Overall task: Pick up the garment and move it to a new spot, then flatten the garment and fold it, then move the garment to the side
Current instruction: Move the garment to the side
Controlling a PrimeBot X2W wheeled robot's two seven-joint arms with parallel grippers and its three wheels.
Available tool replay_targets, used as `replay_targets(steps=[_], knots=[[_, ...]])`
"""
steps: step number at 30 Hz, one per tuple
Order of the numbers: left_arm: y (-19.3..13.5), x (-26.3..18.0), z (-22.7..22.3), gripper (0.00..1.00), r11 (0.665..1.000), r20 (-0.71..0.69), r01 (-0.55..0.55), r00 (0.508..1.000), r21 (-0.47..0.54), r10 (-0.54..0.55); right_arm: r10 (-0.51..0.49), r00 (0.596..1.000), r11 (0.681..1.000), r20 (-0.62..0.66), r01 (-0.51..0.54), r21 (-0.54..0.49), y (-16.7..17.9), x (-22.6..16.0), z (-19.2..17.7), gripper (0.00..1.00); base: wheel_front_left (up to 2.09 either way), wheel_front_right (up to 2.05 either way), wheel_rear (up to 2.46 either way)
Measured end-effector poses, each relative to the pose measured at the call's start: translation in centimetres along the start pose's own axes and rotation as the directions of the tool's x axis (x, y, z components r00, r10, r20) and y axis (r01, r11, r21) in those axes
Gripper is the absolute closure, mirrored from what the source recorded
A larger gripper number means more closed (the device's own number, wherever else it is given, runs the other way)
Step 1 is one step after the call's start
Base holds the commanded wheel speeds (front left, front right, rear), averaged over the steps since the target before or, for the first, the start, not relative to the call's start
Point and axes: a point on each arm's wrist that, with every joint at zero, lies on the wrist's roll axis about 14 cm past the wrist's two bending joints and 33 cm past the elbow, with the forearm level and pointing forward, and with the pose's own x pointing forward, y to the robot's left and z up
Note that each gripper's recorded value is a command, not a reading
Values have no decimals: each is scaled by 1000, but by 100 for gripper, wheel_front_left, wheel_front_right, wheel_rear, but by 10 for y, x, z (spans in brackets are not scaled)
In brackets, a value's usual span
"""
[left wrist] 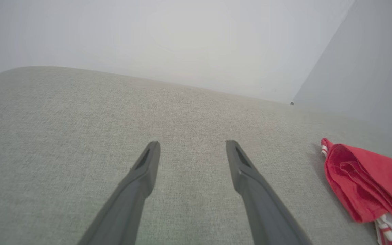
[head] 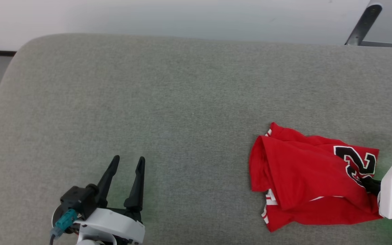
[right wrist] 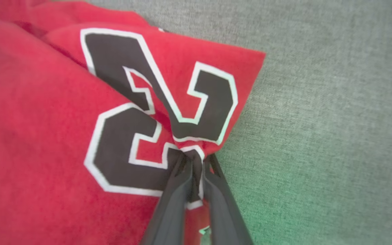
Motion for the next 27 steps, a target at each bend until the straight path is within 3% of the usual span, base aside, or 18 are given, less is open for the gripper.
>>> replay_targets(steps=[6,13,18,27], knots=[[-15,6,0,0,999,6,47,999,-4,-47,-22,994,999,110,18,39,-12,-14,12,100,0,0,0],[-39,24,3,0,991,22,131,991,5,-131,-189,950,982,248,175,77,-78,-56,36,100,0,0,0],[-57,42,9,0,980,48,198,979,14,-198,-334,904,942,268,324,82,-130,-88,44,100,0,0,0],[-92,74,20,0,947,81,317,944,42,-320,-545,801,837,248,537,103,-204,-119,46,100,0,0,0]])
